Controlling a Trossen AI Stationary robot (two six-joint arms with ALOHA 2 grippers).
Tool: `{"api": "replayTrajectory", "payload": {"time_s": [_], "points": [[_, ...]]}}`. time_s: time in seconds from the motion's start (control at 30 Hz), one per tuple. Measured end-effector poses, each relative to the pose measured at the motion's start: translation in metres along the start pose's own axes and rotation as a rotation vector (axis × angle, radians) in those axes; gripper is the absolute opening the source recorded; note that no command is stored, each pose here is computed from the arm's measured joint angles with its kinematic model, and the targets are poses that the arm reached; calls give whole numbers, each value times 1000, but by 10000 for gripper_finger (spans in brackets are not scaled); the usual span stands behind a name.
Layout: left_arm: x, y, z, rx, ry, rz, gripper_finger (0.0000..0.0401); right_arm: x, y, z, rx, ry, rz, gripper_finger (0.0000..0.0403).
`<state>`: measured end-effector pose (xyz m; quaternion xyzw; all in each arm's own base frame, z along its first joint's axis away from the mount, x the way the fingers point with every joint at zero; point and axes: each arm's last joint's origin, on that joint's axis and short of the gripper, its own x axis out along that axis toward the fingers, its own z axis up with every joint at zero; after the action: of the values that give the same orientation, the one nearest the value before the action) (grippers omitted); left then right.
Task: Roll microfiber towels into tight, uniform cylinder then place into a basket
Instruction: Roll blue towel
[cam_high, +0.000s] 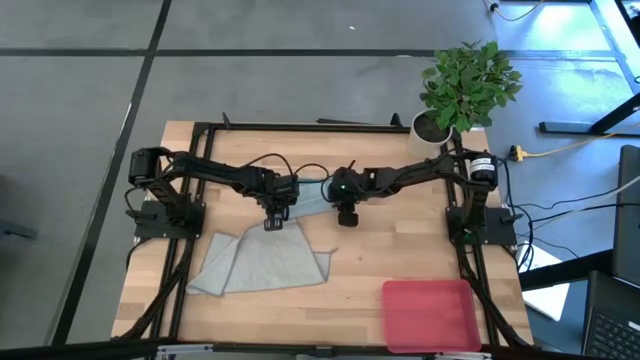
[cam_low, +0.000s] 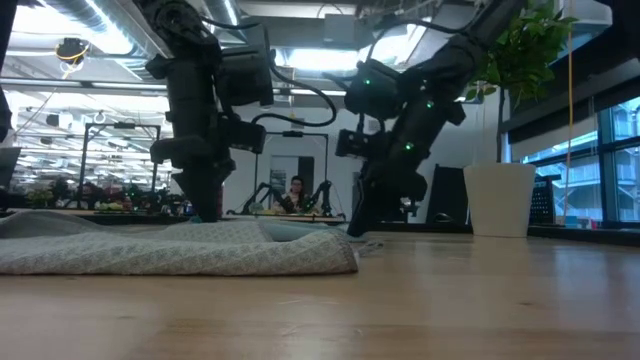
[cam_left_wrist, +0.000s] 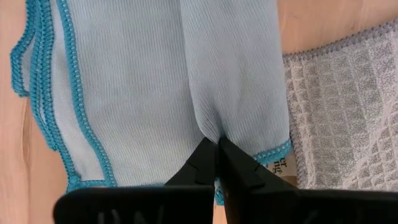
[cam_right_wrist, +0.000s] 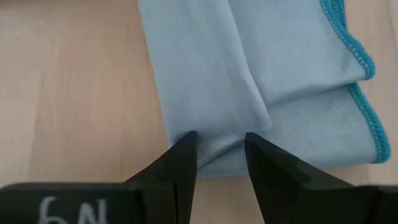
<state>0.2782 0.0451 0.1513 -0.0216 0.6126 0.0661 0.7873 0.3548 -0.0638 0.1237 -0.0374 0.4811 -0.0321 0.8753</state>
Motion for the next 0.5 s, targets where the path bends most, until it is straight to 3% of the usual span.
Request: {"api": "replayTrajectory", "payload": {"time_s": [0.2, 0.5], "points": [[0, 0, 1, -6, -10, 4, 7, 0, 0, 0, 24, -4, 0, 138], [0, 1, 1, -7, -15, 20, 71, 0, 0, 0, 25, -6, -1, 138]]}}
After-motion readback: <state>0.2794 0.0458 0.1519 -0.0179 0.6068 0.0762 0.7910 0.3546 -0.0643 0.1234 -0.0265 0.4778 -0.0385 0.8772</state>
